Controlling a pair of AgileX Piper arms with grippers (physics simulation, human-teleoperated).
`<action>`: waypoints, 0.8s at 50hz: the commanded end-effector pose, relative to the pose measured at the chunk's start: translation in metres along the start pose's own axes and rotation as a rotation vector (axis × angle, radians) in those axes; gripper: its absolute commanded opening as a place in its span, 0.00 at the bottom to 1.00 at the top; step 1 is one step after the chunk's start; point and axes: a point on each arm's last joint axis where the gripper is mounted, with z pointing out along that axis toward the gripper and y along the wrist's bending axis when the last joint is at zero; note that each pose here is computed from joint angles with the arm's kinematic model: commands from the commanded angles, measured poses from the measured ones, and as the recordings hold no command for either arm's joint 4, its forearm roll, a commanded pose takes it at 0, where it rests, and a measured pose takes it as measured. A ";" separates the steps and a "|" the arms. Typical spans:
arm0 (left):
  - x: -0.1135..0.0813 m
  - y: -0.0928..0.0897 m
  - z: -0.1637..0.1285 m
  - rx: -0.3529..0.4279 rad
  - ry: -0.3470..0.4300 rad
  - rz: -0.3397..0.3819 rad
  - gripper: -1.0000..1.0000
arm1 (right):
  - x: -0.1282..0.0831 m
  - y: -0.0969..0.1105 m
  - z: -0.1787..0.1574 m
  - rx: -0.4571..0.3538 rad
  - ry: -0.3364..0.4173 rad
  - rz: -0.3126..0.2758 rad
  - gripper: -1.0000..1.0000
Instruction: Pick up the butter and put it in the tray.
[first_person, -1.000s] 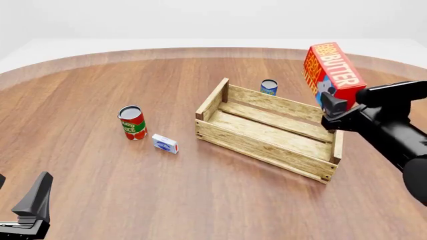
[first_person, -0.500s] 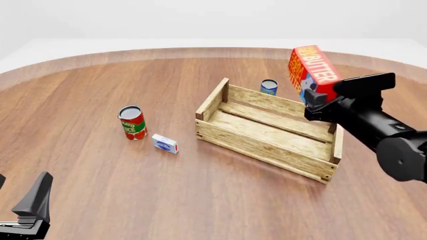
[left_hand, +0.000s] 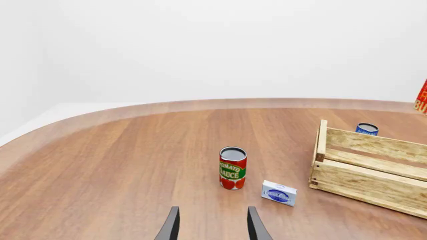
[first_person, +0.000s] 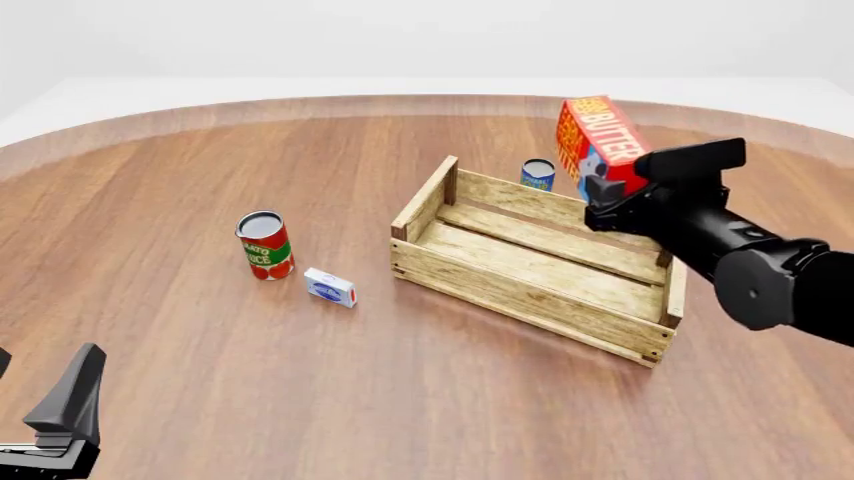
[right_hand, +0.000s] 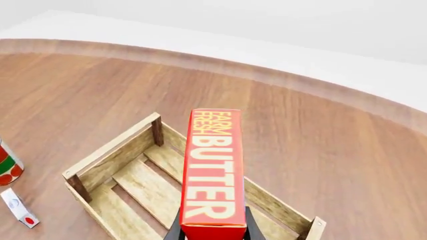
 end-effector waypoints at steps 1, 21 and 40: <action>0.000 0.000 0.000 0.000 0.000 0.000 1.00 | -0.007 0.003 0.012 -0.010 -0.017 0.019 0.00; 0.000 0.000 0.000 0.000 0.000 0.000 1.00 | 0.005 0.010 0.035 -0.030 0.027 0.026 0.00; 0.000 0.000 0.000 0.000 0.000 0.000 1.00 | 0.021 0.015 0.061 -0.041 0.065 0.034 0.00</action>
